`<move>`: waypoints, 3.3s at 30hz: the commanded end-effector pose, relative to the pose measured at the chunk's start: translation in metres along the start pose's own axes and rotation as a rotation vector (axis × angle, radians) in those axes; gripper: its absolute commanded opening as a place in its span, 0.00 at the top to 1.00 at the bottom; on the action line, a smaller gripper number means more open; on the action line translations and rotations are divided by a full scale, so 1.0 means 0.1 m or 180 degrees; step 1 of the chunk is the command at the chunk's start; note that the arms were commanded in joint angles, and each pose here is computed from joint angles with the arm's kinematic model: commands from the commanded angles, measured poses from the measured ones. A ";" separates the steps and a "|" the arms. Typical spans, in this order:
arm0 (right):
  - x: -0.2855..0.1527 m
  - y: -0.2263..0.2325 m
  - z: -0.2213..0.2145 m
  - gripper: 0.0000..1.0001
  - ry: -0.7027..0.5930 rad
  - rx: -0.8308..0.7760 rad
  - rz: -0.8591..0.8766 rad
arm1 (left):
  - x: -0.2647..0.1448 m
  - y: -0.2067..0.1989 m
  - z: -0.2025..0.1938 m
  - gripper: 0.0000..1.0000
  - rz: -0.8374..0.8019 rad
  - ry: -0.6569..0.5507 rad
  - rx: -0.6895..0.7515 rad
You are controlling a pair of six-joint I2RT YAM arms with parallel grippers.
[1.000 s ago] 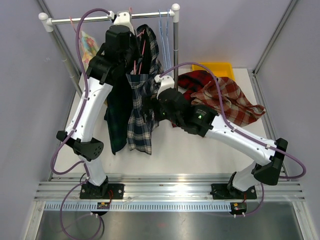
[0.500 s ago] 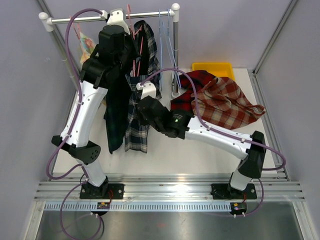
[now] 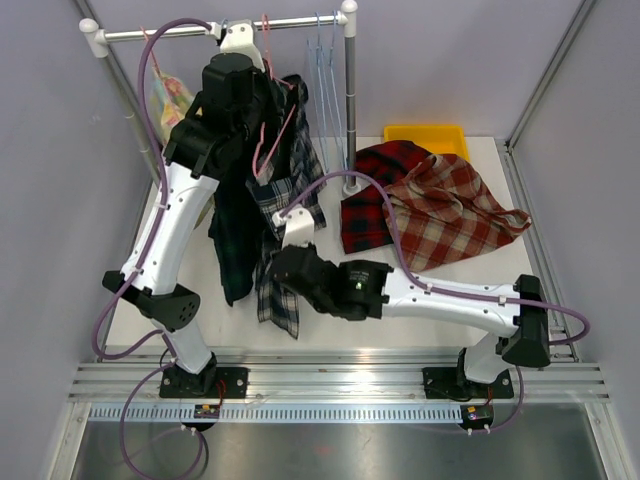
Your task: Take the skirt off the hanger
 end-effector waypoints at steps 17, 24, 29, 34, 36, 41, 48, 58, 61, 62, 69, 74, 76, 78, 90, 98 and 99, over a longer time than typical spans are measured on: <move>-0.07 -0.11 0.30 1.00 -0.0361 -0.0278 -0.0490 | -0.79 -0.05 -0.17 1.00 -0.0455 0.0128 0.0153; 0.32 -0.88 0.80 1.00 -0.0387 -0.0010 -0.0825 | -1.81 0.10 -0.48 1.00 -0.0738 0.0427 0.0135; 0.17 -1.28 0.33 1.00 -0.0181 0.0308 -0.1105 | -2.13 0.24 -0.21 1.00 -0.0724 0.0185 0.0063; -0.56 -1.80 0.38 1.00 -0.0555 0.0765 -0.1416 | -1.94 0.26 -0.31 1.00 -0.0539 0.0234 0.0144; -0.84 -1.98 0.57 1.00 -0.0839 0.0699 -0.1546 | -1.85 0.23 -0.37 1.00 -0.0537 0.0221 0.0119; -1.54 -2.25 1.49 1.00 -0.1542 0.0387 -0.1799 | -1.68 0.16 -0.38 1.00 -0.0536 0.0131 0.0102; -1.71 -2.76 2.42 1.00 -0.1876 0.0057 -0.2227 | -1.42 0.08 -0.34 1.00 -0.0429 0.0118 0.0284; -1.44 -3.46 3.64 1.00 -0.2304 0.0318 -0.2169 | -0.97 -0.09 0.11 1.00 -0.0215 -0.0212 0.0409; -1.16 -3.73 3.80 1.00 -0.2274 0.0403 -0.2139 | -0.84 -0.15 0.34 1.00 -0.0188 -0.0415 0.0382; -1.08 -3.82 3.80 1.00 -0.2241 0.0442 -0.2151 | -0.80 -0.17 0.40 1.00 -0.0197 -0.0480 0.0378; 0.22 -4.46 2.67 1.00 -0.1108 0.0973 -0.1985 | -0.34 -0.24 0.60 1.00 0.0001 -0.0809 0.0415; 0.79 -4.38 1.31 0.57 -0.0263 0.1538 -0.1485 | 0.13 -0.28 0.57 1.00 0.0065 -0.0916 0.0491; 0.81 -4.27 0.85 0.42 -0.0019 0.1845 -0.1336 | 0.24 -0.30 0.58 1.00 0.0038 -0.0951 0.0489; 0.82 -4.11 0.75 0.38 -0.0028 0.1933 -0.1092 | 0.37 -0.37 0.58 1.00 0.0006 -0.1017 0.0517; 0.58 -3.64 0.18 0.22 0.0287 0.1775 -0.0974 | 0.51 -0.48 0.20 0.98 -0.0158 -0.0695 0.0369; 0.24 -3.48 0.38 0.00 0.0103 0.1706 -0.0956 | -0.17 -0.29 0.51 0.41 -0.0133 -0.0782 0.0361; 0.22 -3.46 0.35 0.01 0.0112 0.1722 -0.0952 | -0.23 -0.20 0.54 0.39 -0.0041 -0.0795 0.0353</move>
Point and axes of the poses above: each gripper's point midway between its finger pads, its own x axis out along the fingers, its own y axis along the line the jaws close on, z = x × y, the point moved 2 cm from there along -x, back along the fingers, and after that the axes turned 5 degrees about x, right-handed, at the moved point
